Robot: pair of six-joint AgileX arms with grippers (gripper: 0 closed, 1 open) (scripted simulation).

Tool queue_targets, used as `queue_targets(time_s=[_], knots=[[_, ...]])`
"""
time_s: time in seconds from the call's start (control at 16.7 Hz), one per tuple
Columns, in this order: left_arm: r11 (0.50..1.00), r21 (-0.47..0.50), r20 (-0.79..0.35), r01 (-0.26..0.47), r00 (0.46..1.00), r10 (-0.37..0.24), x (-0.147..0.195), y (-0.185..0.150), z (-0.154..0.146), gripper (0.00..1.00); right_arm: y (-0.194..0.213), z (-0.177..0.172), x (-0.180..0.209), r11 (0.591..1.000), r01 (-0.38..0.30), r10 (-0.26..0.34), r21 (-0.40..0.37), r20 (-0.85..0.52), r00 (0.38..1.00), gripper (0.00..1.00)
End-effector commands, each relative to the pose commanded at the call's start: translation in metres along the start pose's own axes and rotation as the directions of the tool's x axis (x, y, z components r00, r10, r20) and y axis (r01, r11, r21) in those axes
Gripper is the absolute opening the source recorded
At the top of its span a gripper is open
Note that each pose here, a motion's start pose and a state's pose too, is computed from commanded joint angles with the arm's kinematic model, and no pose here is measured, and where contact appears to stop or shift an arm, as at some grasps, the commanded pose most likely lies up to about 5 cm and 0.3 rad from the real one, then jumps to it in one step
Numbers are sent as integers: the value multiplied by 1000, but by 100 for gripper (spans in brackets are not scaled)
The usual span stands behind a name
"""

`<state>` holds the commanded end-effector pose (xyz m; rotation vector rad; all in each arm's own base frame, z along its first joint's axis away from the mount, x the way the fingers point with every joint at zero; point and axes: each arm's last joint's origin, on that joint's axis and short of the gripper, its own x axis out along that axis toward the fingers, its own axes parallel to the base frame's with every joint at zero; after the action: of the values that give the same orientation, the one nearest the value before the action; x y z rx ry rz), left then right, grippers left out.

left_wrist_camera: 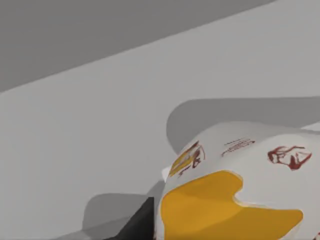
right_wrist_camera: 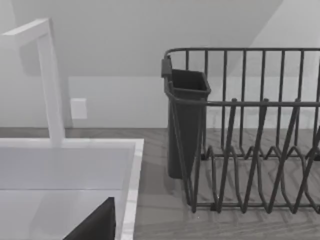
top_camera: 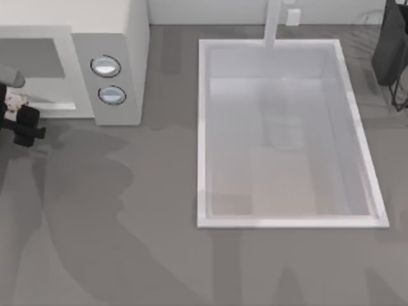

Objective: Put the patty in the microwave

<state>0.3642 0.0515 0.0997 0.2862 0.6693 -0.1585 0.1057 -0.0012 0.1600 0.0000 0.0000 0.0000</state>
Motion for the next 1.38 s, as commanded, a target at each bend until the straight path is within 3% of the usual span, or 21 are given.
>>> queue_targets(time_s=[0.24, 0.48, 1.02, 1.2, 1.38], knots=[[983, -177, 172, -41, 982, 72, 7, -1, -15, 0, 0, 0, 0, 1000, 0, 0, 0, 0, 1000, 100], [959, -281, 280, -39, 952, 121, 5, 1, -20, 0, 0, 0, 0, 1000, 0, 0, 0, 0, 1000, 100], [955, -295, 299, -35, 946, 127, 8, 1, -17, 0, 0, 0, 0, 1000, 0, 0, 0, 0, 1000, 100], [954, -299, 275, -31, 954, 117, 32, 4, -12, 0, 0, 0, 0, 1000, 0, 0, 0, 0, 1000, 100], [955, -296, 297, -33, 947, 125, 65, 16, 12, 0, 0, 0, 0, 1000, 0, 0, 0, 0, 1000, 100]])
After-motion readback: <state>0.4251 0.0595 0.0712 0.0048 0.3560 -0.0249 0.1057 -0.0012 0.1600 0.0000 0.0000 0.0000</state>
